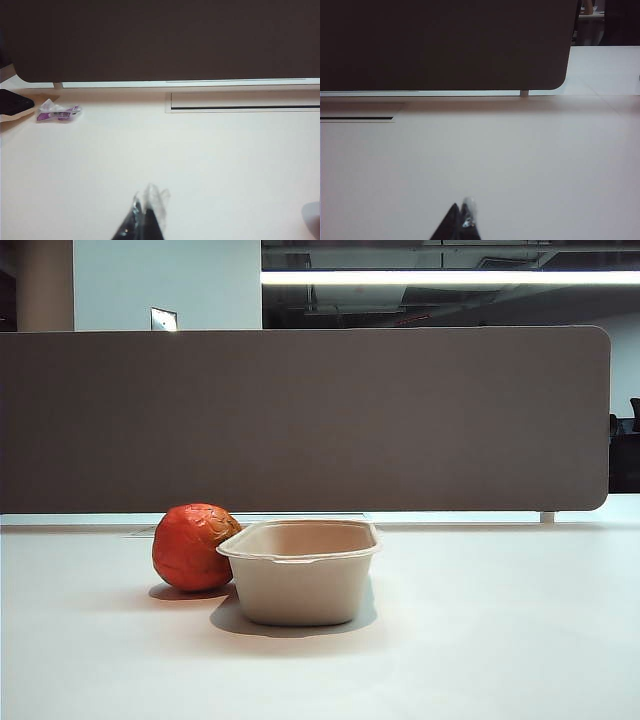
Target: Pick up the orange and place it into the paper lunchbox.
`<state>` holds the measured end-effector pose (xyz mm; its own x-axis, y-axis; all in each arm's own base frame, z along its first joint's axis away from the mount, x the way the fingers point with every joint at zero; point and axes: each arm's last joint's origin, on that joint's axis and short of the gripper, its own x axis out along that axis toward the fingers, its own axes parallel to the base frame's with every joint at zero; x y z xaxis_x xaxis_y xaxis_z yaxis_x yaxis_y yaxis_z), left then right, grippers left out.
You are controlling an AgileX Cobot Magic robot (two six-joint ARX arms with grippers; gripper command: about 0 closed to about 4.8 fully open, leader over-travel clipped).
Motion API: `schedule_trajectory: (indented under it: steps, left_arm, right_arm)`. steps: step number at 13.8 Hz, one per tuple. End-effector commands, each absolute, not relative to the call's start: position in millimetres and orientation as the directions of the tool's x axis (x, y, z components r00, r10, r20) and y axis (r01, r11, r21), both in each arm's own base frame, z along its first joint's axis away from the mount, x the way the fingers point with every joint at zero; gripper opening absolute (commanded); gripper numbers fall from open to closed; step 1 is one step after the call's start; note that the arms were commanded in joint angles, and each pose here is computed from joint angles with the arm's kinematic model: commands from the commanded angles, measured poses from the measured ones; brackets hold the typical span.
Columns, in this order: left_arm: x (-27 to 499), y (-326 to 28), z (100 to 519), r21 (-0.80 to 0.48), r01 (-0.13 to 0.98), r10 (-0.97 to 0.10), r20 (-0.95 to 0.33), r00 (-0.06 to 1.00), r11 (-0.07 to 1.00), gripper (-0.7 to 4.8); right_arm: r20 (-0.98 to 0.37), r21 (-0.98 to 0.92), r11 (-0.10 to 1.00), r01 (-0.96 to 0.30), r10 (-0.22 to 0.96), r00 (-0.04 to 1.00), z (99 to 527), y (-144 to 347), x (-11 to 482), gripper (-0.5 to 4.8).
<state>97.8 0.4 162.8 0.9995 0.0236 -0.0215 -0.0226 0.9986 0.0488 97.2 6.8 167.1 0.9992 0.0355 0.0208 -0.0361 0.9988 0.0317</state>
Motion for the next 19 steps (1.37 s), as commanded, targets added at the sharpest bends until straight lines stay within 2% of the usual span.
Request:
schedule_trajectory:
  steps: [1, 6, 8, 10, 11, 16, 19]
  left_arm:
    - [97.7, 0.2, 163.3, 0.044, -0.017, 0.018, -0.012, 1.000, 0.999, -0.05]
    - [97.6, 0.2, 165.7, 0.039, -0.018, 0.018, 0.007, 1.000, 0.999, -0.05]
    - [97.3, 0.2, 168.9, -0.008, -0.018, 0.018, 0.032, 0.999, 1.000, -0.05]
    - [92.9, 0.7, 187.3, -0.232, -0.019, 0.035, 0.066, 0.997, 0.972, -0.05]
    - [91.1, 1.0, 193.6, -0.249, -0.027, 0.045, 0.065, 0.997, 0.968, -0.05]
    - [83.9, 1.0, 234.3, -0.245, -0.016, 0.043, 0.105, 0.994, 0.969, -0.05]
    - [93.4, 0.6, 264.4, -0.220, -0.015, 0.031, 0.072, 0.997, 0.975, -0.05]
  right_arm:
    - [0.034, 0.035, 0.999, -0.036, 0.035, 0.999, 167.2, 6.8, 97.4, -0.05]
    - [0.044, 0.036, 0.999, -0.036, 0.035, 0.998, 170.7, 6.8, 96.8, -0.05]
    - [0.061, 0.039, 0.999, -0.037, 0.035, 0.997, 176.7, 6.7, 95.5, -0.05]
    - [0.138, 0.125, 0.991, -0.048, 0.030, 0.990, 203.5, 6.0, 88.7, -0.06]
    - [0.162, 0.136, 0.989, -0.051, 0.029, 0.986, 213.0, 5.7, 85.6, -0.06]
    - [0.170, 0.134, 0.989, -0.058, 0.035, 0.985, 263.6, 4.3, 67.3, -0.06]
    - [0.162, 0.132, 0.989, -0.068, 0.047, 0.986, 301.0, 4.2, 62.2, -0.06]
